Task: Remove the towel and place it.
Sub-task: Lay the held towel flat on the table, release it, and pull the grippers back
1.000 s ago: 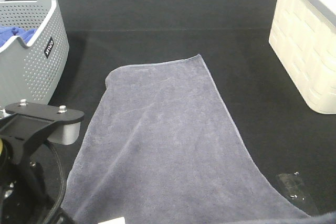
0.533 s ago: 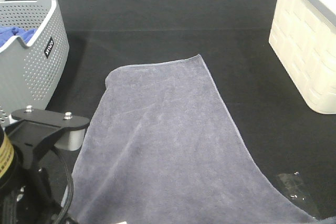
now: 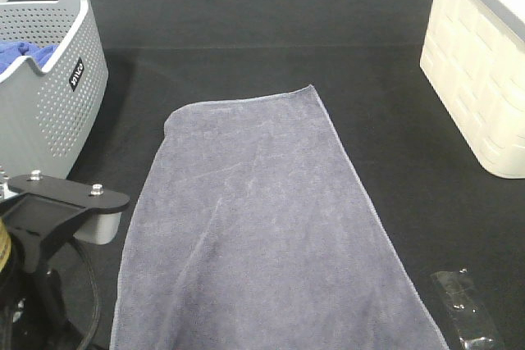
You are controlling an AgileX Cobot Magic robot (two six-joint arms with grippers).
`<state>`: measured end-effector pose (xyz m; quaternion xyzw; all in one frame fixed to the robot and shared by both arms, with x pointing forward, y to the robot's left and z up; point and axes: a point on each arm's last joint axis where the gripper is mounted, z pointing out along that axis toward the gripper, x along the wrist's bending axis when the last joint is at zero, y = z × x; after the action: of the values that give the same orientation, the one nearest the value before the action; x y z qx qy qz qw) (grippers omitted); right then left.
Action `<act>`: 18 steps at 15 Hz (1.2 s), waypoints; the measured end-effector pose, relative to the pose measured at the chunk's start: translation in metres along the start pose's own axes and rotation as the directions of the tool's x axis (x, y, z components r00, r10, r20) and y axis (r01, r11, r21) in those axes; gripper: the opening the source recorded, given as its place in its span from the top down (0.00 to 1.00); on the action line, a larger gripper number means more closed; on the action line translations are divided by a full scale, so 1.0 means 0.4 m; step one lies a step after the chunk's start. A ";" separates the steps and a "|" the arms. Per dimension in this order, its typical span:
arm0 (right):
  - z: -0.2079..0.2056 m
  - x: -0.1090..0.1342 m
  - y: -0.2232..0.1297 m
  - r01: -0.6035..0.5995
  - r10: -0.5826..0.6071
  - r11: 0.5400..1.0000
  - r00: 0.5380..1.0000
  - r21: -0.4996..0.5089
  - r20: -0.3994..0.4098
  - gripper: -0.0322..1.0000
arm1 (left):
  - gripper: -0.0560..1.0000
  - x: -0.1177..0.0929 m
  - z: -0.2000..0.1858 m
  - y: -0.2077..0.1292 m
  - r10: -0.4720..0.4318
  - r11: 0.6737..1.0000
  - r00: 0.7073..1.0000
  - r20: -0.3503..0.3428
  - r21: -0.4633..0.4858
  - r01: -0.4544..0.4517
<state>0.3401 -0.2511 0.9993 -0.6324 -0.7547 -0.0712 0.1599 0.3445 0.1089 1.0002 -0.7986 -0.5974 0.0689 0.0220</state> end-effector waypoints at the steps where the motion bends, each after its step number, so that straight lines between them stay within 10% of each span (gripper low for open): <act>1: 0.000 -0.001 0.000 0.001 -0.001 1.000 1.000 0.000 0.004 0.20 | 0.35 0.001 0.000 0.002 0.005 1.000 1.000 -0.006 -0.008 -0.005; 8: -0.154 0.047 0.099 0.129 -0.119 0.937 0.992 -0.326 0.051 0.31 | 0.34 0.037 -0.020 0.090 0.008 0.967 1.000 -0.005 -0.255 -0.008; 16: -0.260 0.083 0.353 0.185 -0.178 0.881 0.982 -0.436 0.056 0.35 | 0.34 0.187 -0.116 0.282 -0.048 0.758 0.990 0.134 -0.641 0.123; 18: -0.263 0.089 0.430 0.207 -0.208 0.871 0.977 -0.446 0.047 0.38 | 0.34 0.218 -0.112 0.328 -0.074 0.750 0.990 0.118 -0.648 0.133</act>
<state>0.5187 -0.2179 1.0935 -0.5674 -0.7810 -0.2607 0.0023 0.4994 0.1572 1.0219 -0.7181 -0.6274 -0.1116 -0.2797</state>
